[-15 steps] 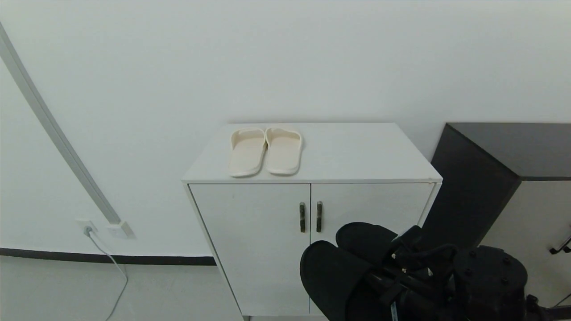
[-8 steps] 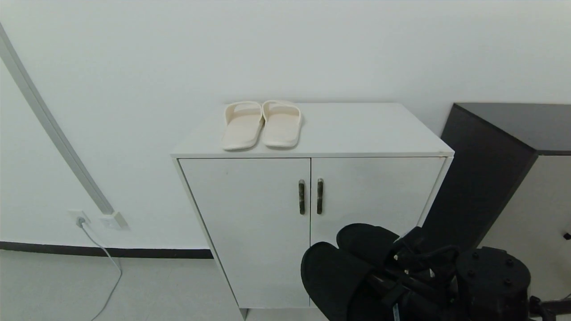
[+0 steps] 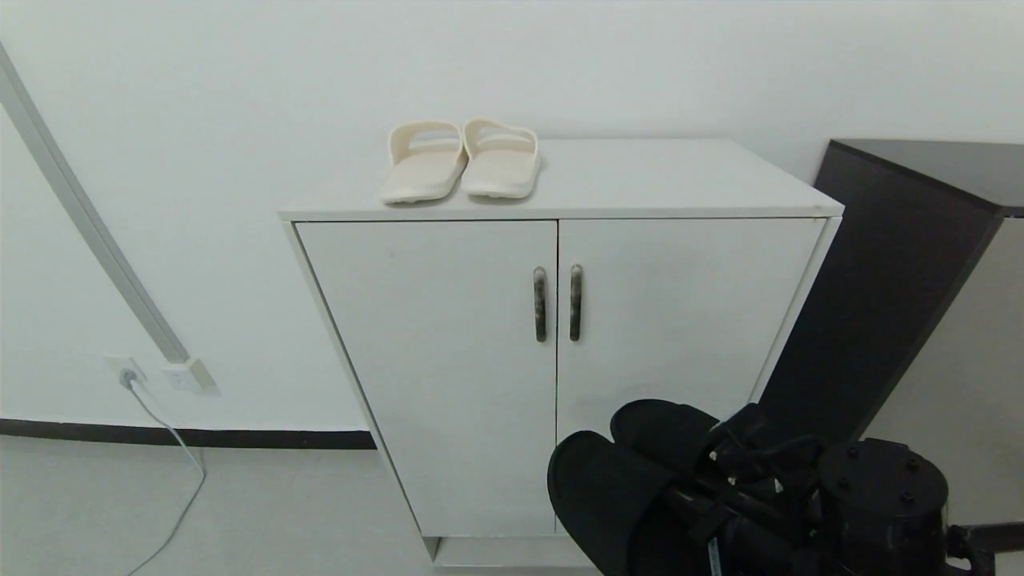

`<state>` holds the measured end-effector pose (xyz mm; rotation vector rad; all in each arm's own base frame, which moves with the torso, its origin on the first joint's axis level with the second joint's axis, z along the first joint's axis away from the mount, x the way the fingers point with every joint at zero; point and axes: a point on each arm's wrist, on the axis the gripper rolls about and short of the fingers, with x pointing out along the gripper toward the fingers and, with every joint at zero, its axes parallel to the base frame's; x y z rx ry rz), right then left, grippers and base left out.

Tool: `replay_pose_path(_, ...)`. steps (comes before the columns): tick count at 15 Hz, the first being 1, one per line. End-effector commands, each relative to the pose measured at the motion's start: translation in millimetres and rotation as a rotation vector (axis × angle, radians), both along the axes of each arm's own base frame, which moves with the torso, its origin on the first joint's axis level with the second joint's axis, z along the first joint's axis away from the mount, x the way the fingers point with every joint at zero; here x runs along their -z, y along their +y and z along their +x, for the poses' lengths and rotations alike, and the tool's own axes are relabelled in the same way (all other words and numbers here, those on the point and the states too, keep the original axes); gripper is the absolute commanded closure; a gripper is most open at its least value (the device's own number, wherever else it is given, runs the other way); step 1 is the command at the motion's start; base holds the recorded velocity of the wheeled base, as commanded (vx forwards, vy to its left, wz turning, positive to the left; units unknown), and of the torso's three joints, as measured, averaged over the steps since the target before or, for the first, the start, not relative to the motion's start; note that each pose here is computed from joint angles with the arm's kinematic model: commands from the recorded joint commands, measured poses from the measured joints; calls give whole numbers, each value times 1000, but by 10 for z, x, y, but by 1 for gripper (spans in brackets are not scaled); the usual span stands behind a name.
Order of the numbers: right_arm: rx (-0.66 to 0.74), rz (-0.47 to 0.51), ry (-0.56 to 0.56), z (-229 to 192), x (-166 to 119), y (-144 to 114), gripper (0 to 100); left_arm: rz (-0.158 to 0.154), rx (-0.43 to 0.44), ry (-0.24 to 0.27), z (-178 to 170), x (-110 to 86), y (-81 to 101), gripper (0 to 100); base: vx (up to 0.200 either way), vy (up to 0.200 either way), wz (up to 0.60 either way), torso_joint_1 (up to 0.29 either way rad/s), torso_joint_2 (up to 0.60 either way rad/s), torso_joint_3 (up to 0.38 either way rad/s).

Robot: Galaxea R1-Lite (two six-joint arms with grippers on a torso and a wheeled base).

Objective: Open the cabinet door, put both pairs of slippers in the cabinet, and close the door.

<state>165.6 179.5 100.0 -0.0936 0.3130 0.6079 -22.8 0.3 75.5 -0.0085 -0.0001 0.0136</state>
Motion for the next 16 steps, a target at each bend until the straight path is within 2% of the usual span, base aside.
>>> replay_pose_path(1, 0, -7, 4, 3, 22, 1, 100, -1, 0, 2, 1, 0, 0, 0, 0, 0, 0, -115, 452, 334)
replay_pose_path(2, -2, -7, 2, 1, 25, 10, 100, 15, 6, 2, 1, 0, -1, 0, 0, 0, 0, -115, 461, 359)
replay_pose_path(4, -1, -9, 2, -7, 31, 6, 100, 78, 6, 1, 0, 0, -1, 0, 0, 0, 0, -100, 449, 349)
replay_pose_path(5, 1, -6, -1, -9, 26, 3, 100, 81, 6, 1, 0, 0, -1, 0, 0, 0, 0, -85, 437, 364)
replay_pose_path(7, -3, 0, -10, -21, 18, 11, 100, 53, 8, 4, 1, 1, -2, 0, 0, 0, 0, -56, 444, 383)
replay_pose_path(10, -5, -2, -8, -27, 24, 9, 100, 47, 8, 4, 1, 1, -2, 0, 0, 0, 0, -27, 372, 352)
replay_pose_path(12, -5, -3, -7, -26, 28, 10, 100, 9, 6, 2, 0, -3, -1, 0, 0, 0, 0, 0, 122, 107)
replay_pose_path(16, -5, -3, -7, -26, 28, 10, 100, 8, 9, 3, 0, -1, -2, 0, 0, 0, 0, 0, 0, 0)
